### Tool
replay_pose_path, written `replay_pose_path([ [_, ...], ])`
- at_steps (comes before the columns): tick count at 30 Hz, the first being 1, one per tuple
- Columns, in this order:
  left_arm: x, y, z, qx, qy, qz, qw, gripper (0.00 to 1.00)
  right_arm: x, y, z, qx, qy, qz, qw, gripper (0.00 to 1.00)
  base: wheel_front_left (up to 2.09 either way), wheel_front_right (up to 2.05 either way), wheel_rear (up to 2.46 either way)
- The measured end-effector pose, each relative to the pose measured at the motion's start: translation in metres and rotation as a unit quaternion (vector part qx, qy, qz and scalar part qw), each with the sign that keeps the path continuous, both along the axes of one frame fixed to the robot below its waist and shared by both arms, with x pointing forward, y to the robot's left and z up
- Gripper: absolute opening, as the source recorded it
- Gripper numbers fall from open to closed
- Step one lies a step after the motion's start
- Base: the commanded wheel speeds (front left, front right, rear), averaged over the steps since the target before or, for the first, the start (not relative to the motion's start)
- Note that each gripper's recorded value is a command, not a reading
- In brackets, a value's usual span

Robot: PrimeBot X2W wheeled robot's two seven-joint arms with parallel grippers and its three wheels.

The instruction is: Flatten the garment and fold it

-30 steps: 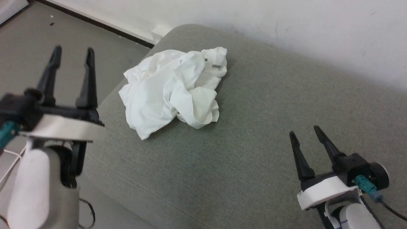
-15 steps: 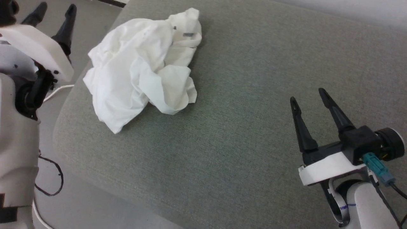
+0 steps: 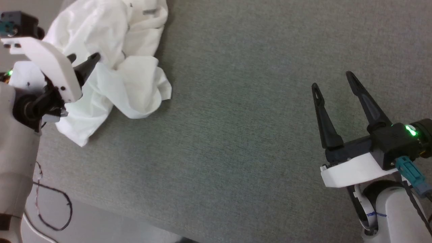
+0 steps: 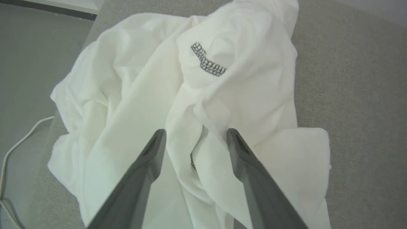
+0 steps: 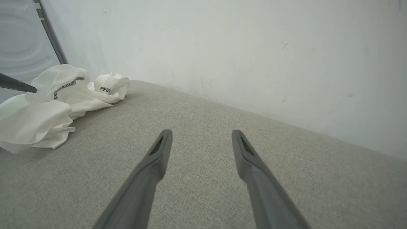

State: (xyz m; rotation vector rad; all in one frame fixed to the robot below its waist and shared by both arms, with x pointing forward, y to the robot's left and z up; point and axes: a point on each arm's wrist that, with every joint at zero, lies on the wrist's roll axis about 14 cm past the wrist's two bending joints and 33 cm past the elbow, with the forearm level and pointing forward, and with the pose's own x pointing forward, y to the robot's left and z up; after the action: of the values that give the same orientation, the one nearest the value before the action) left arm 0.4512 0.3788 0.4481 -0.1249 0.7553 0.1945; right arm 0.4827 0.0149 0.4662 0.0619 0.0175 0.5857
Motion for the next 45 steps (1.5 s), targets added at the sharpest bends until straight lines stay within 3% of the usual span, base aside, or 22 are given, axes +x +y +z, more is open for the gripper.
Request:
replay_pose_path([
  [5, -0.009, 0.004, -0.042, -0.028, 0.076, 0.025, 0.996, 1.0, 0.004, -0.007, -0.015, -0.005, 0.018, -0.009, 1.0, 1.0, 0.0, 0.0, 0.0],
  [10, -0.007, 0.003, -0.065, -0.049, 0.091, 0.044, 0.994, 1.0, 0.009, -0.016, -0.022, -0.01, 0.024, -0.021, 0.999, 1.0, 0.0, 0.0, 0.0],
  [12, -0.002, 0.003, -0.067, -0.047, 0.089, 0.044, 0.994, 0.0, 0.009, -0.019, -0.025, -0.015, 0.027, -0.024, 0.999, 1.0, 0.0, 0.0, 0.0],
  [22, 0.011, 0.001, -0.048, -0.029, 0.043, 0.029, 0.998, 0.0, 0.007, -0.027, -0.007, -0.009, 0.009, -0.035, 0.999, 1.0, 0.0, 0.0, 0.0],
  [27, 0.022, 0.011, -0.006, -0.009, -0.018, 0.021, 1.0, 0.0, 0.002, -0.031, 0.01, 0.011, -0.008, -0.039, 0.999, 1.0, 0.0, 0.0, 0.0],
  [32, 0.041, 0.013, 0.067, 0.02, -0.115, -0.002, 0.993, 0.0, -0.008, -0.035, 0.026, 0.036, -0.02, -0.044, 0.998, 1.0, 0.0, 0.0, 0.0],
  [38, 0.056, 0.0, 0.176, 0.063, -0.246, -0.041, 0.966, 0.0, -0.024, -0.047, 0.046, 0.061, -0.038, -0.058, 0.996, 1.0, 0.0, 0.0, 0.0],
  [45, 0.051, -0.04, 0.311, 0.087, -0.4, -0.07, 0.91, 0.0, -0.043, -0.064, 0.071, 0.084, -0.066, -0.08, 0.991, 1.0, 0.0, 0.0, 0.0],
])
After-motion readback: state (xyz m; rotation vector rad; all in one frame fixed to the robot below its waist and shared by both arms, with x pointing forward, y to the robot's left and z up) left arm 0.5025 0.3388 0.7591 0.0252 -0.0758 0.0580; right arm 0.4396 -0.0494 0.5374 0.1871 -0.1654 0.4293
